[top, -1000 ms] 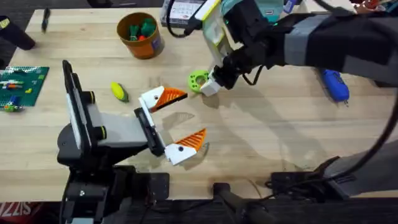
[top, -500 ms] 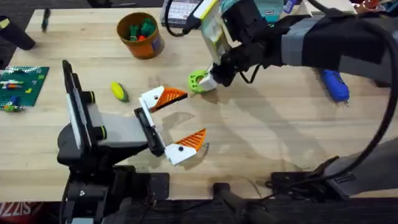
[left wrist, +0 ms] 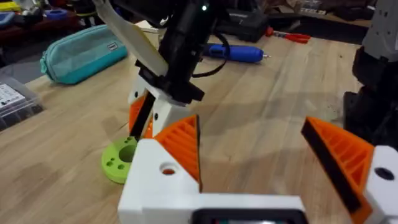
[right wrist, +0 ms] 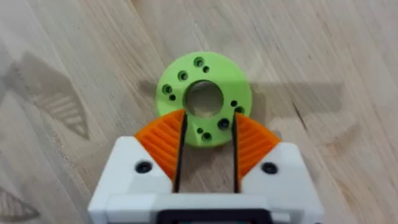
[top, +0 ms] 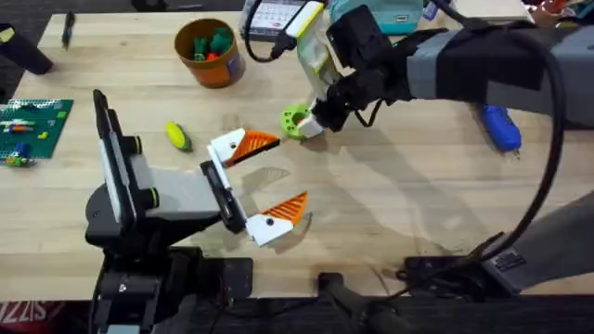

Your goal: Pick up the gripper from the table and insert it into the empty holder that is missing its gripper. Then pick up a screw, insert it into the mounting hole, and use the screwdriver to tighten it. Finally, clean up the table by picking up the vegetable and placing it into the bucket.

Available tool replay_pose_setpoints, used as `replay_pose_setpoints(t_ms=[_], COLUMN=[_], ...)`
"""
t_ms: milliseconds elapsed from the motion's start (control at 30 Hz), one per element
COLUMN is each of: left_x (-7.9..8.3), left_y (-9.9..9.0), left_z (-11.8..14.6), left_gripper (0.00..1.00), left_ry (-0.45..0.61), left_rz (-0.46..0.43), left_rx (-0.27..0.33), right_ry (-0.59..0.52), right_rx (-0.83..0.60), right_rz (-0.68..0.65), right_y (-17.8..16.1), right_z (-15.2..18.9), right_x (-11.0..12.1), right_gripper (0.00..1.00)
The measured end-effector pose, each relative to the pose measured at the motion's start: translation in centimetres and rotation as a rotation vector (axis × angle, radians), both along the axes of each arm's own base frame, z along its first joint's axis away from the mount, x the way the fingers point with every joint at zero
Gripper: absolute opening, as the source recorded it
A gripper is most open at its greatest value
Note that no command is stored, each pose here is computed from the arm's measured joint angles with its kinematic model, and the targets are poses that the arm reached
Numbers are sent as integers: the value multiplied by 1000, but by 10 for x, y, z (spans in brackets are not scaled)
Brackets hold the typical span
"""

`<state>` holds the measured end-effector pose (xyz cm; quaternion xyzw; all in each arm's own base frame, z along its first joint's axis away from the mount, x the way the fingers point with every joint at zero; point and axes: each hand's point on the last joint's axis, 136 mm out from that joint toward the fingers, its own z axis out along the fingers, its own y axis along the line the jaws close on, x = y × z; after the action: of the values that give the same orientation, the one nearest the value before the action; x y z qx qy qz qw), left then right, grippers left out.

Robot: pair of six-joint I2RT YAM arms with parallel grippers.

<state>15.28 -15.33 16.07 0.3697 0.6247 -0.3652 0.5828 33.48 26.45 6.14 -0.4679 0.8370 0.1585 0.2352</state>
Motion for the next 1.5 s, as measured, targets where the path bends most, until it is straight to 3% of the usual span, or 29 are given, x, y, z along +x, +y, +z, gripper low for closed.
replay_pose_setpoints(t_ms=[167, 567, 700, 1367, 1500], left_x=[0, 0, 0, 0, 0], left_y=[0, 0, 0, 0, 0], left_z=[0, 0, 0, 0, 0], left_gripper=[999, 997, 996, 997, 997], left_ry=[0, 0, 0, -1, -1], left_rz=[0, 0, 0, 0, 0], left_rx=[0, 0, 0, 0, 0], right_ry=[-1, -28, -37, -41, -71], right_rx=[1, -36, -37, -36, -22], right_rz=[0, -25, -28, -29, -32], right_y=[0, -6, -6, -6, -7], right_z=[0, -1, -1, 0, 16], right_x=[0, 6, 8, 9, 9], right_gripper=[276, 128, 14, 4, 4])
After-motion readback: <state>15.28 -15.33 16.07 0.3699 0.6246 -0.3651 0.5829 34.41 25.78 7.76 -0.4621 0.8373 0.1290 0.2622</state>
